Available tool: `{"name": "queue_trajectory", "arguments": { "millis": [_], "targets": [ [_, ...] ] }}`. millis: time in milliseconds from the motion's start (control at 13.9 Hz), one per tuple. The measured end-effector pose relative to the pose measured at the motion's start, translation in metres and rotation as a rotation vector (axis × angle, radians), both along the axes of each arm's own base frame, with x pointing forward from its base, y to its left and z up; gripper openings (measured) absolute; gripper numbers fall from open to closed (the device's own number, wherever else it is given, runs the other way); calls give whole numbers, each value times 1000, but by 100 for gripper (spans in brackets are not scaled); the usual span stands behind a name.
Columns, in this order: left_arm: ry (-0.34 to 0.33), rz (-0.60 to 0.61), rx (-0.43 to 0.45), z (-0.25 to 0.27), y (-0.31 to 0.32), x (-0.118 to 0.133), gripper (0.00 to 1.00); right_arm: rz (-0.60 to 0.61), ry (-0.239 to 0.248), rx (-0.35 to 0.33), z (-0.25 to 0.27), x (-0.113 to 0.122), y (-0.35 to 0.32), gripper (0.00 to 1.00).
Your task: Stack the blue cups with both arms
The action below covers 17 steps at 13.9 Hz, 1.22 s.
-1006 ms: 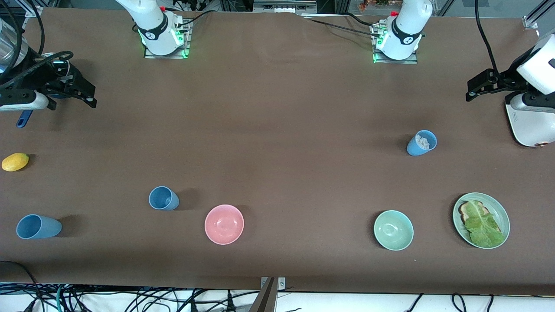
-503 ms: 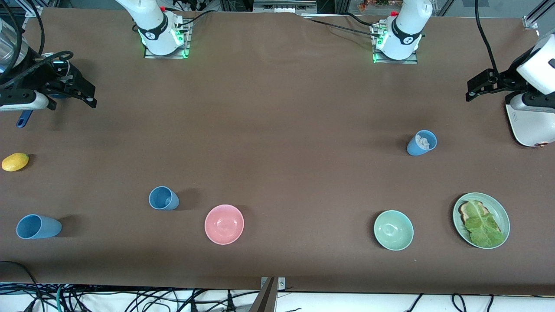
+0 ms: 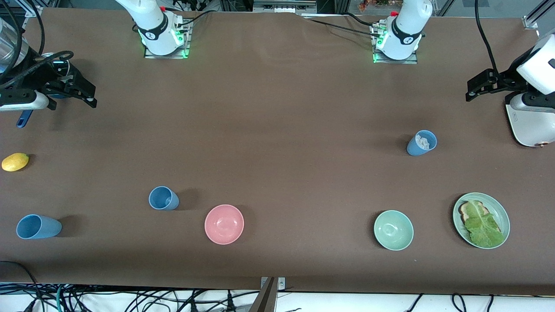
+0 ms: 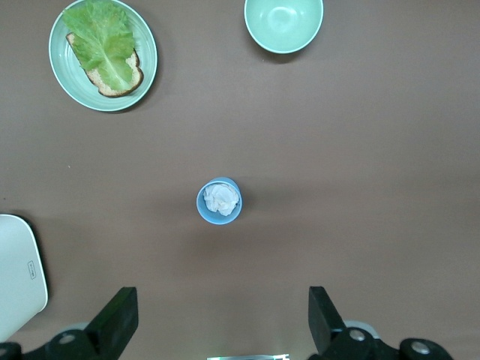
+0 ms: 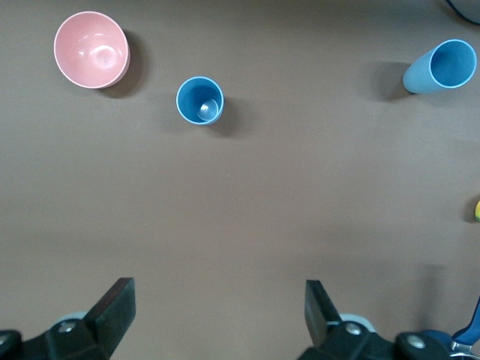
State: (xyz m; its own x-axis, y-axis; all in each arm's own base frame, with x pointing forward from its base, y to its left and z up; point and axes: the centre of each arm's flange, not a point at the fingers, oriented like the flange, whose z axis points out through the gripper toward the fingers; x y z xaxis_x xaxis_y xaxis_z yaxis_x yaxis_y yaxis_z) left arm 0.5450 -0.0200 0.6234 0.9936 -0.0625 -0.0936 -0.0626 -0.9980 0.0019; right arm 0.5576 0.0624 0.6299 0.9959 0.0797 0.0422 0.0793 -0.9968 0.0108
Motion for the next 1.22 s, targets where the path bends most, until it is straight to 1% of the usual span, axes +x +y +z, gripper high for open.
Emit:
{"name": "queue_trajectory", "arguments": {
  "millis": [934, 1078, 1221],
  "targets": [
    [1, -10, 0, 0, -5, 0, 100, 1, -4, 0, 2, 0, 1, 100],
    [11, -5, 1, -6, -3, 0, 100, 1, -5, 0, 2, 0, 1, 100],
    [17, -15, -1, -18, 13, 4, 100, 1, -6, 1, 2, 0, 1, 100]
  ]
}}
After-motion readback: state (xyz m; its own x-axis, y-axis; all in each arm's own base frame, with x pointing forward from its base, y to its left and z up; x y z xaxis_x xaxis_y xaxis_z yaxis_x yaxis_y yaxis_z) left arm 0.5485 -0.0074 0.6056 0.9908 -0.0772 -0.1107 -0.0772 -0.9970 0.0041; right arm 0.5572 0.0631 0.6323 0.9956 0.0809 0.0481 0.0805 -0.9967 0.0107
